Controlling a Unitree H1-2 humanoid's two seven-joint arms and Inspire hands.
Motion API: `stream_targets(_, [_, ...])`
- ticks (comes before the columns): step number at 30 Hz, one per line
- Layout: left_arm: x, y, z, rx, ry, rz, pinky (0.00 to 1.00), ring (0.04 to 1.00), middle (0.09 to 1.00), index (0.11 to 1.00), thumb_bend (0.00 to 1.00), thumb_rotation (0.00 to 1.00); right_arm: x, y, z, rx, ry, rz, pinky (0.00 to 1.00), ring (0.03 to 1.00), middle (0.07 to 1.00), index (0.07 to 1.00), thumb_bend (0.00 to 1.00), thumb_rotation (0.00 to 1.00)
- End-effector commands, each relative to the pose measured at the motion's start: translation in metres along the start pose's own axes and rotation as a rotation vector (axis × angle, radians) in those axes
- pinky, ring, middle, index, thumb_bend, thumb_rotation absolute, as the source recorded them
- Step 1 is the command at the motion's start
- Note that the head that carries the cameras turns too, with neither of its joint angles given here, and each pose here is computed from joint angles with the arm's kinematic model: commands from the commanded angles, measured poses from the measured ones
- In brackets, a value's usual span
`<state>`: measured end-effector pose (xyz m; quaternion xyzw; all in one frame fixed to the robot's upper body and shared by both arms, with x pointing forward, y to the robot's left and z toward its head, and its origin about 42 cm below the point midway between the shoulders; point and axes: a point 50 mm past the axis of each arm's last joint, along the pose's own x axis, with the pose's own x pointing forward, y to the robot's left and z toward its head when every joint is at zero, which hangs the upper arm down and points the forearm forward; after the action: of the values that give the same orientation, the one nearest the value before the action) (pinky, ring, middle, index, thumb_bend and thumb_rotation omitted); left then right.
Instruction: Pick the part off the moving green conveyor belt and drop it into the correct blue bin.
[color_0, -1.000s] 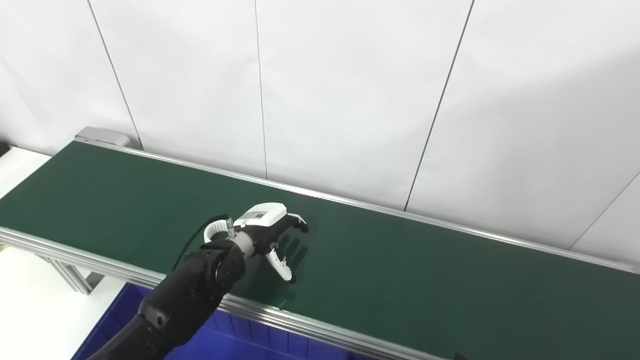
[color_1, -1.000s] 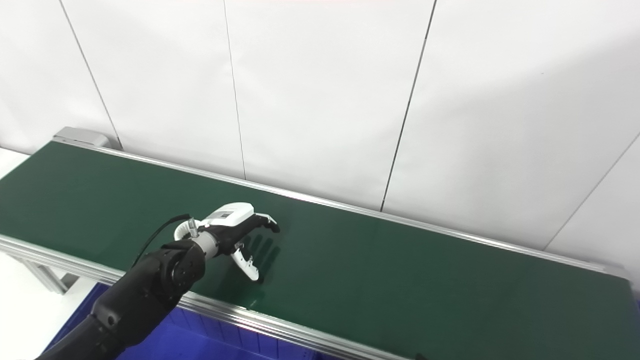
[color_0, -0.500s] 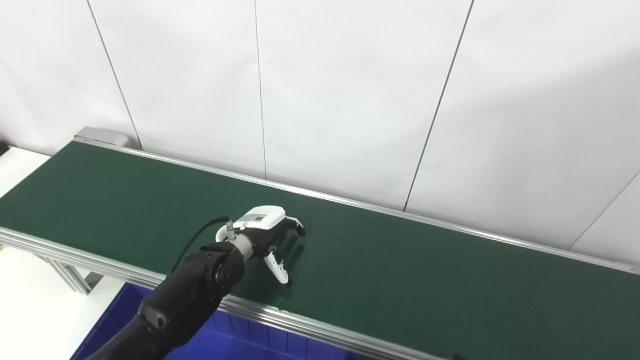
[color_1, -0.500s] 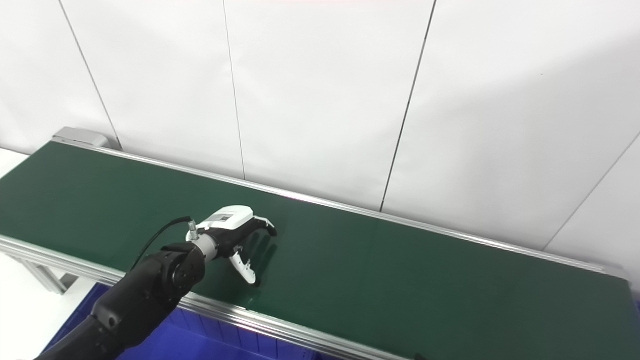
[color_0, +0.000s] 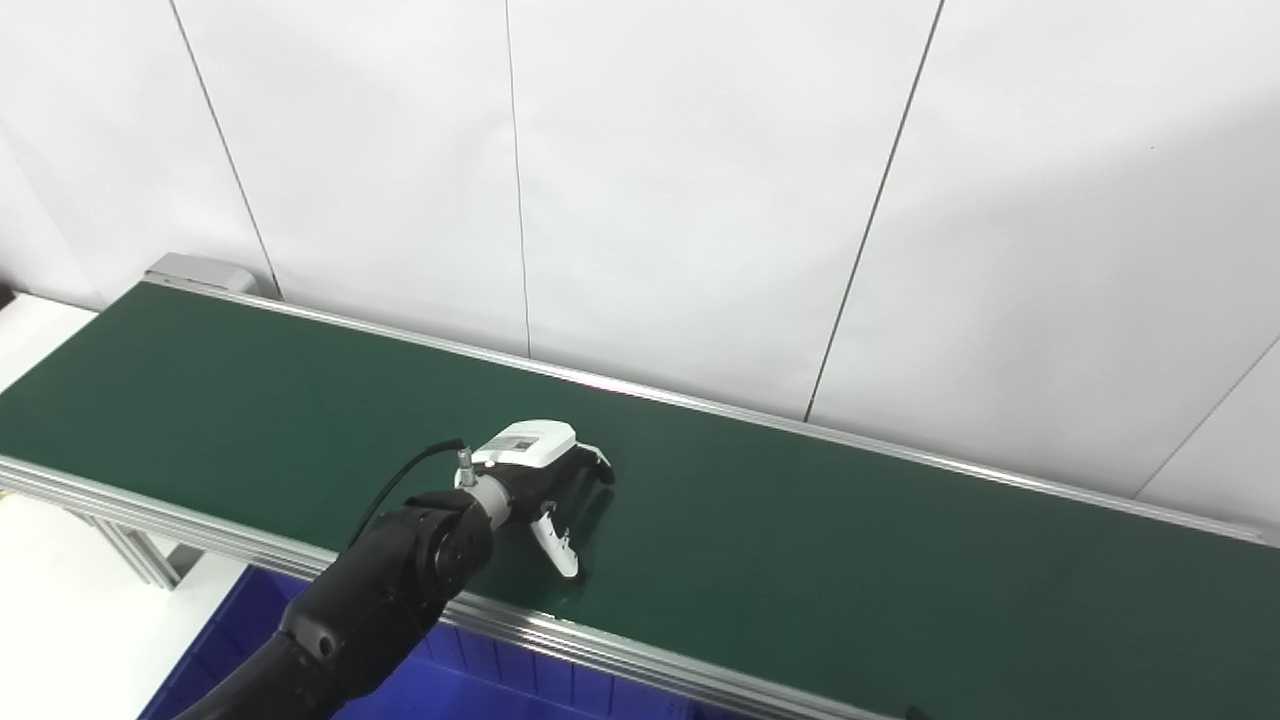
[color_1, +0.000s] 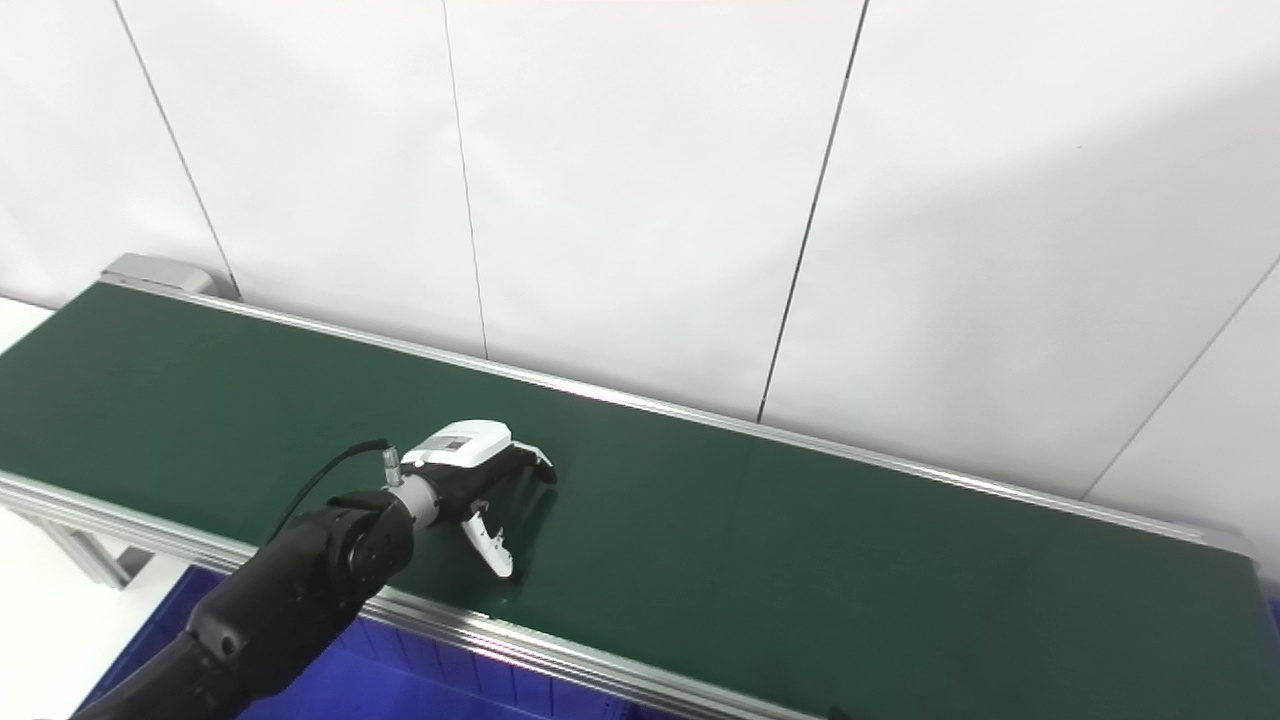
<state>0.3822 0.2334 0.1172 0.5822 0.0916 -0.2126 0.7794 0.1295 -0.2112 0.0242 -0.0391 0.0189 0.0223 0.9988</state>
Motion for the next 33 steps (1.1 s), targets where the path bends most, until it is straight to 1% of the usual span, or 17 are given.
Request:
stream_targets(1, [0.004, 0.025, -0.004, 0.043, 0.016, 0.059, 0.87, 0.856, 0.878, 0.783, 0.89, 0.03, 0.002, 0.000, 0.010, 0.013, -0.078, -0.002, 0.65, 0.755, 0.812, 0.870, 0.28, 0.65])
stream_targets(8, [0.004, 0.027, -0.004, 0.040, 0.015, 0.058, 0.88, 0.872, 0.882, 0.785, 0.88, 0.02, 0.002, 0.000, 0.010, 0.006, -0.077, -0.004, 0.64, 0.747, 0.804, 0.866, 0.29, 0.65])
stream_targets(17, [0.004, 0.031, -0.007, 0.034, 0.011, 0.072, 0.85, 0.851, 0.869, 0.779, 0.89, 0.02, 0.001, 0.000, 0.010, 0.002, -0.077, -0.002, 0.65, 0.751, 0.808, 0.870, 0.28, 0.66])
stream_targets(20, [0.004, 0.033, -0.007, 0.033, 0.009, 0.077, 0.85, 0.848, 0.867, 0.780, 0.89, 0.01, 0.001, 0.000, 0.011, 0.001, -0.078, 0.007, 0.66, 0.762, 0.816, 0.878, 0.27, 0.68])
stream_targets(24, [0.004, 0.035, -0.007, 0.031, 0.010, 0.081, 0.85, 0.850, 0.872, 0.781, 0.89, 0.00, 0.001, 0.000, 0.011, 0.004, -0.079, 0.000, 0.64, 0.751, 0.807, 0.869, 0.28, 0.66])
stream_targets(33, [0.003, 0.034, -0.008, 0.047, 0.018, 0.068, 0.84, 0.837, 0.861, 0.773, 0.90, 0.00, 0.000, 0.000, 0.011, 0.004, -0.079, 0.004, 0.65, 0.754, 0.812, 0.873, 0.29, 0.67])
